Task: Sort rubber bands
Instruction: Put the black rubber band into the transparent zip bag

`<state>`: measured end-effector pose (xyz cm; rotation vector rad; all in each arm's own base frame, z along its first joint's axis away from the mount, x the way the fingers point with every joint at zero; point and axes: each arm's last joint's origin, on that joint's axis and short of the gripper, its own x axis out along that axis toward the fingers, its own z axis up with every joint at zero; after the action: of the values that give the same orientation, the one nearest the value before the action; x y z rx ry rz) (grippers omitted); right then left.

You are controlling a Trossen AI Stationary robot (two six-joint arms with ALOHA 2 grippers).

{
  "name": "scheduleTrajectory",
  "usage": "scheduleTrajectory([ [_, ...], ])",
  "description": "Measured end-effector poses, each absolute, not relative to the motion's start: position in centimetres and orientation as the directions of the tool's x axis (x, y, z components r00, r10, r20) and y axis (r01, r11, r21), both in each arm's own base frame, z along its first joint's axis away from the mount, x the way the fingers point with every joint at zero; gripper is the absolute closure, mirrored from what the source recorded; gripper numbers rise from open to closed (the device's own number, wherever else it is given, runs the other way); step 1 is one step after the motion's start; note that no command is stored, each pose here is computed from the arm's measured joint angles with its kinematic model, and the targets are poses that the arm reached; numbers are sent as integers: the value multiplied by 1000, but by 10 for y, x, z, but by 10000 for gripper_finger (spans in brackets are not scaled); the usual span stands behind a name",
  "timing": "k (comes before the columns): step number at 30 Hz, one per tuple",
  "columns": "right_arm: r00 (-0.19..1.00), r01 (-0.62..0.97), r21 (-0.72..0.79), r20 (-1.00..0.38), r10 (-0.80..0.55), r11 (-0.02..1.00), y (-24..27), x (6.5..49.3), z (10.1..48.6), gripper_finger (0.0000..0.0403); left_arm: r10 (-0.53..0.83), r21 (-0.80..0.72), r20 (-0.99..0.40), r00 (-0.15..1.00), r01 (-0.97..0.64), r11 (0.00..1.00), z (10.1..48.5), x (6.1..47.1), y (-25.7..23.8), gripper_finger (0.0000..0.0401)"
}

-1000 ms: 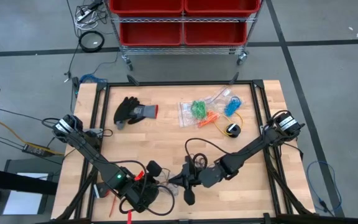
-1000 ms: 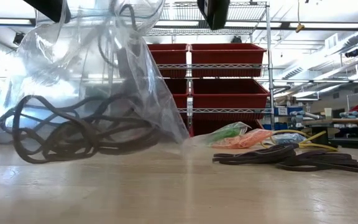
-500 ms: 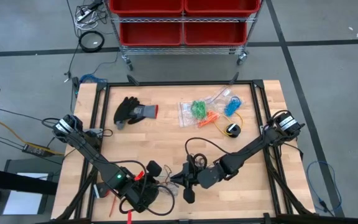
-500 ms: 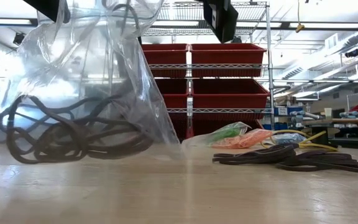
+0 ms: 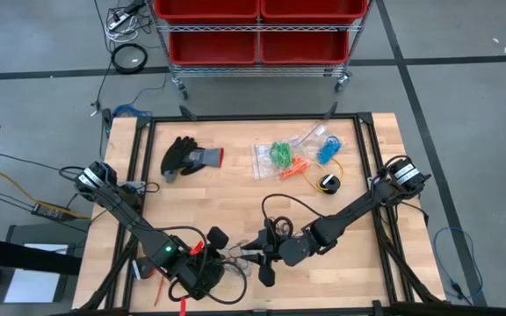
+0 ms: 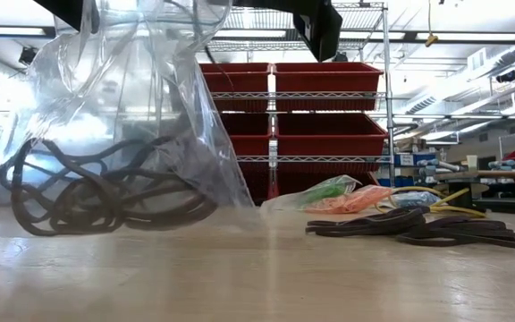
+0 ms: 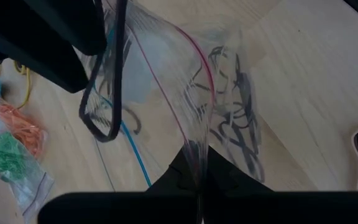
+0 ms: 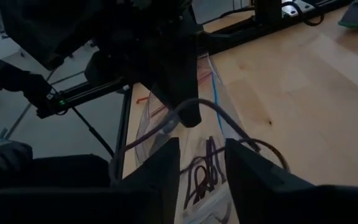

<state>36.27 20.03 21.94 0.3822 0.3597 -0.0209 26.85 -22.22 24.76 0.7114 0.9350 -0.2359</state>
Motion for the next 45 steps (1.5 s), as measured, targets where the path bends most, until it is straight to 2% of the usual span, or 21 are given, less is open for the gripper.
scheduleTrajectory([
  [7, 957, 85, 310, -289, 9, 947, 205, 362, 225, 285, 111, 455, -801, 588, 478, 751, 248, 268, -222, 399],
  [14, 957, 130, 263, -287, -51, 956, 206, 359, 224, 286, 111, 455, -801, 588, 478, 751, 248, 268, -222, 399],
  [23, 945, 242, 208, -274, -181, 948, 208, 355, 223, 286, 111, 455, -801, 588, 479, 751, 248, 268, -222, 399],
  [34, 889, 431, 82, -209, -407, 899, 214, 341, 227, 286, 112, 456, -801, 588, 478, 751, 248, 268, -222, 399],
  [39, 840, 497, 57, -285, -463, 866, 210, 333, 213, 286, 112, 455, -802, 587, 479, 751, 248, 268, -222, 399],
  [45, 759, 598, 137, -415, -502, 790, 201, 319, 194, 286, 112, 455, -802, 587, 479, 751, 248, 268, -222, 399],
])
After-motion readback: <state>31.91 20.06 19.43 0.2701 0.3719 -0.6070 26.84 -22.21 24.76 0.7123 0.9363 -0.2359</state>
